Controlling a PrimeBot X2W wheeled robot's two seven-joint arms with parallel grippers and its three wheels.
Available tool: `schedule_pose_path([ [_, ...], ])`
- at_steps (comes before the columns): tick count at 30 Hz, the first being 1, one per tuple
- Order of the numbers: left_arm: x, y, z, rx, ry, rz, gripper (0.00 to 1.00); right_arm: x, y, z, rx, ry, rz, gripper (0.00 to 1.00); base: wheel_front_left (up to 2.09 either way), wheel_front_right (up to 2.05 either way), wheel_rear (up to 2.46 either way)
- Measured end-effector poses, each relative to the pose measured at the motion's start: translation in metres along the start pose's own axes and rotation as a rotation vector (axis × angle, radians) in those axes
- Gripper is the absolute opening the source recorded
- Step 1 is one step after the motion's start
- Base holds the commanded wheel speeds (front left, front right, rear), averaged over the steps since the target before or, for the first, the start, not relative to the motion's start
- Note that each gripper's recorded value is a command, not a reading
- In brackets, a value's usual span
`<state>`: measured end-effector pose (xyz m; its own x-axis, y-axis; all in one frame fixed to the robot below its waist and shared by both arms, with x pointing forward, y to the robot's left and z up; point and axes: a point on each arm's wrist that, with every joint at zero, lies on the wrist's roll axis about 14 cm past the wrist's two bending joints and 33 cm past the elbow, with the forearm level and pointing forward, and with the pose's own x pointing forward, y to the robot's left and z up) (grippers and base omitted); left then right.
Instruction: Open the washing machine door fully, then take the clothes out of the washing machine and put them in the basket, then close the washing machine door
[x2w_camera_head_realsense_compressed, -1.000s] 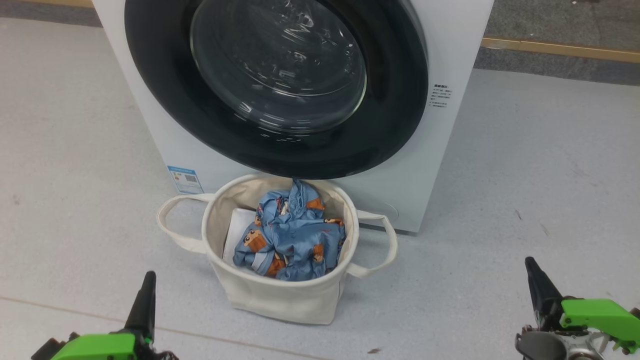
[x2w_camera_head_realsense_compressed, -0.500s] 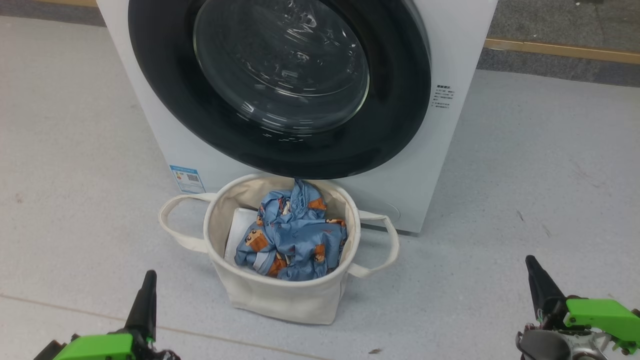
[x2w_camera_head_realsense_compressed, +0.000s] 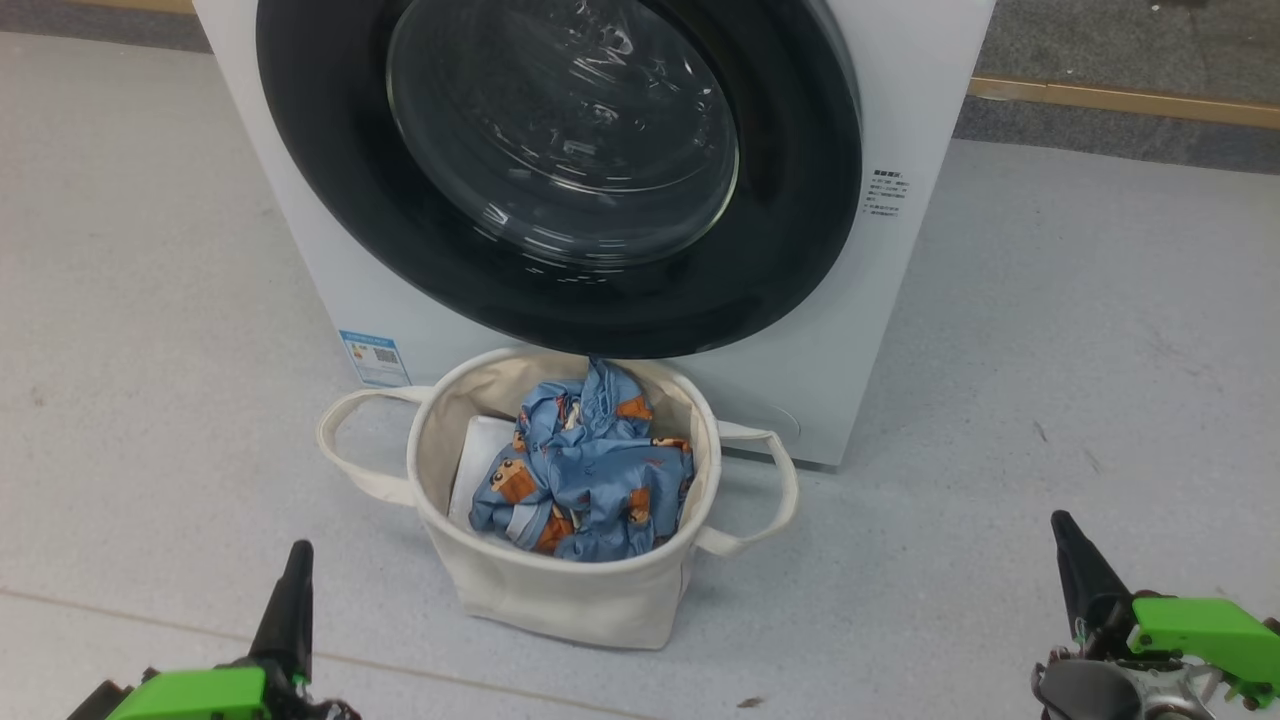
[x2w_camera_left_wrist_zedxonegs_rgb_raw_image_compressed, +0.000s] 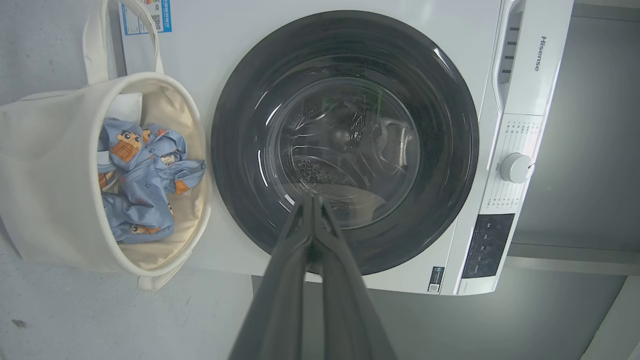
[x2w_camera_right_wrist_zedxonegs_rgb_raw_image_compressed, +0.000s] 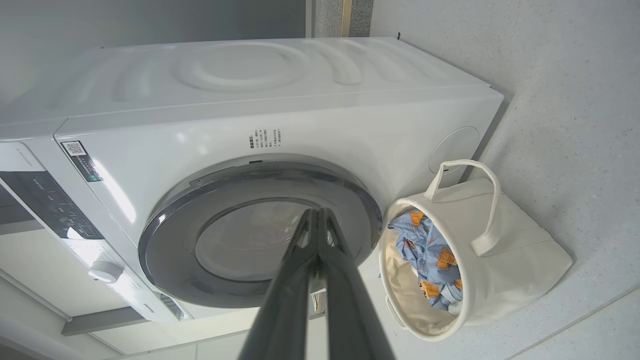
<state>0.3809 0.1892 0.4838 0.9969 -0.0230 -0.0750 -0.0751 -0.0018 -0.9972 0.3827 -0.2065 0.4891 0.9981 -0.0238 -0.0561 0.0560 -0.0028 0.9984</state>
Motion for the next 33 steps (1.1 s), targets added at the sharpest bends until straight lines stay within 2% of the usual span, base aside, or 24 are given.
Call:
schedule_pose_path([
  [33, 0.0000, -0.0001, -0.0001, 0.000, 0.000, 0.000, 0.00, -0.0001, 0.0000, -0.0001, 0.003, -0.002, 0.000, 0.00, 0.00, 0.00, 0.00],
])
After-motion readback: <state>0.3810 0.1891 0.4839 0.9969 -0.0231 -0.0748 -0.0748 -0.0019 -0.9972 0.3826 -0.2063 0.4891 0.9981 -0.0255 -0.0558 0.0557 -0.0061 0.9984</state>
